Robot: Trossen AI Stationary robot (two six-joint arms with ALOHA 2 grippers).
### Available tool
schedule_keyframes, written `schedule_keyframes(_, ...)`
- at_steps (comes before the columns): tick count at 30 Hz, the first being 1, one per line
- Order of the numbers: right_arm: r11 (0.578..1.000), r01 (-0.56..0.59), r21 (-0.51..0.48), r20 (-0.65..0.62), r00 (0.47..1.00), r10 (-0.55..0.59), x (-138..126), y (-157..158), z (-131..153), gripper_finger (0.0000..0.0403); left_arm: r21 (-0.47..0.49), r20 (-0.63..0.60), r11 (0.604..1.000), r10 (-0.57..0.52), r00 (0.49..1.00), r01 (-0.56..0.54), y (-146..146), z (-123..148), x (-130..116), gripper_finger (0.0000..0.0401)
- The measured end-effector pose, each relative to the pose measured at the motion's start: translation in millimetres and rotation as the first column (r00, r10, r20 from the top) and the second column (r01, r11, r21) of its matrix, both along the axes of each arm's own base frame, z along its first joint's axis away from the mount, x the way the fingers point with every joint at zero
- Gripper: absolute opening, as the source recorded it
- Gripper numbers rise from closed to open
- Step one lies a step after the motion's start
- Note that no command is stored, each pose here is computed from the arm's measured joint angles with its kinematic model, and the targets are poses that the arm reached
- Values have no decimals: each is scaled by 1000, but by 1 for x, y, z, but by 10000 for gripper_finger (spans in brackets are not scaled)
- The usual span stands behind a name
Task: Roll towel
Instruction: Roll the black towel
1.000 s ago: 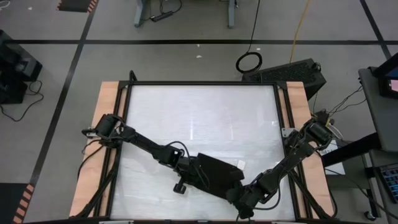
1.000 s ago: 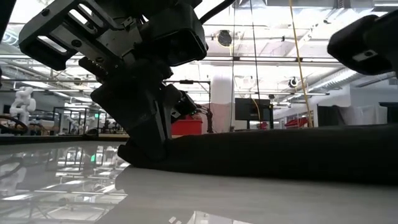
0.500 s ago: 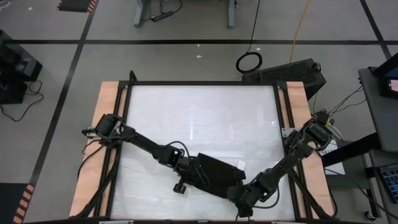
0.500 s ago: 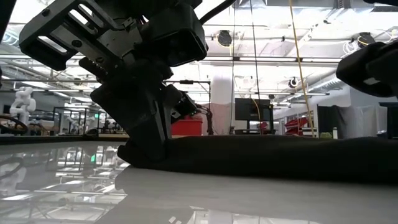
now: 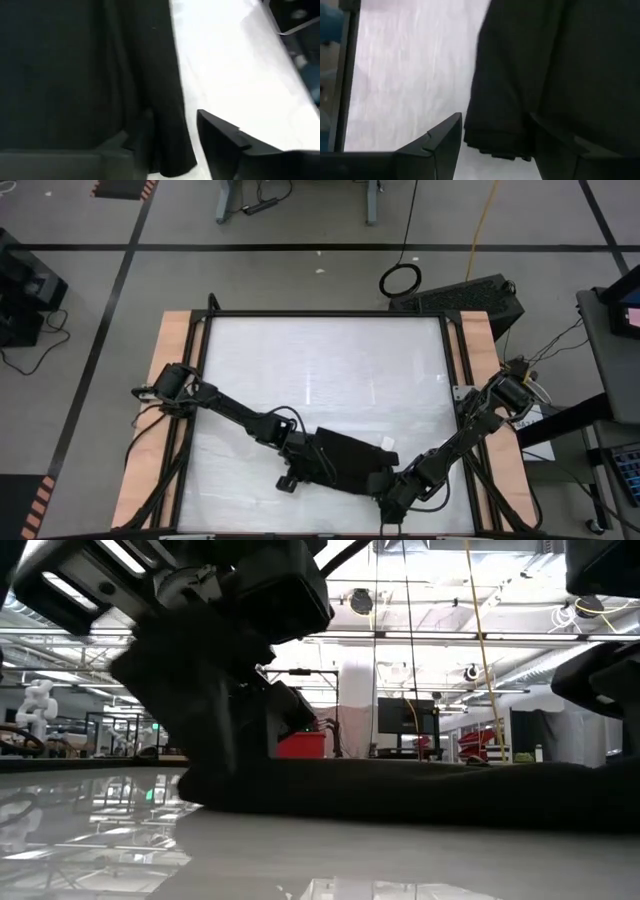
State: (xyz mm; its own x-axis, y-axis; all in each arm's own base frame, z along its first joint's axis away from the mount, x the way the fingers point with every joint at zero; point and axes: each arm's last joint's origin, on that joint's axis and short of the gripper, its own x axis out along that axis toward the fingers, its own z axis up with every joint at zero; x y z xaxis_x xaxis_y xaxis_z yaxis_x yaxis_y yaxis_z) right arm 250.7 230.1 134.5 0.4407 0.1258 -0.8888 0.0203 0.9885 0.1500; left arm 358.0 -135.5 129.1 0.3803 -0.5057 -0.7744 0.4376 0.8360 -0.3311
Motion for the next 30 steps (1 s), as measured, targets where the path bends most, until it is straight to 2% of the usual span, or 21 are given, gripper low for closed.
schedule_keyframes(3,999,42,-15,20,999,-42,0,-1,0,201,-25,-12,999,-20,1000,20,-1,0,-1,181)
schedule_keyframes(7,997,77,-16,22,997,-77,0,-2,-1,167,-32,-15,999,-29,999,29,-1,0,-1,199)
schedule_keyframes(12,988,152,-16,12,988,-152,-3,-3,-2,101,49,0,999,10,1000,-10,-1,-1,-2,196)
schedule_keyframes(17,969,244,26,-7,970,-244,-3,-3,-2,37,126,29,992,20,999,-24,-7,-2,-4,161)
schedule_keyframes(22,947,309,87,-14,951,-309,-6,3,-1,25,169,23,985,41,999,-44,-11,-3,-8,70)
schedule_keyframes(24,942,317,110,-14,948,-318,-8,7,-1,29,145,12,988,43,999,-45,-12,-3,-8,25)
schedule_keyframes(25,939,321,125,-12,947,-322,-9,9,-1,34,114,2,993,40,999,-40,-13,-2,-8,16)
schedule_keyframes(27,931,328,163,-9,944,-331,-11,15,0,39,40,-25,999,38,999,-37,-16,0,-8,16)
schedule_keyframes(30,927,309,212,1,949,-316,-14,23,2,38,-131,-68,991,25,997,-34,-17,5,-4,17)
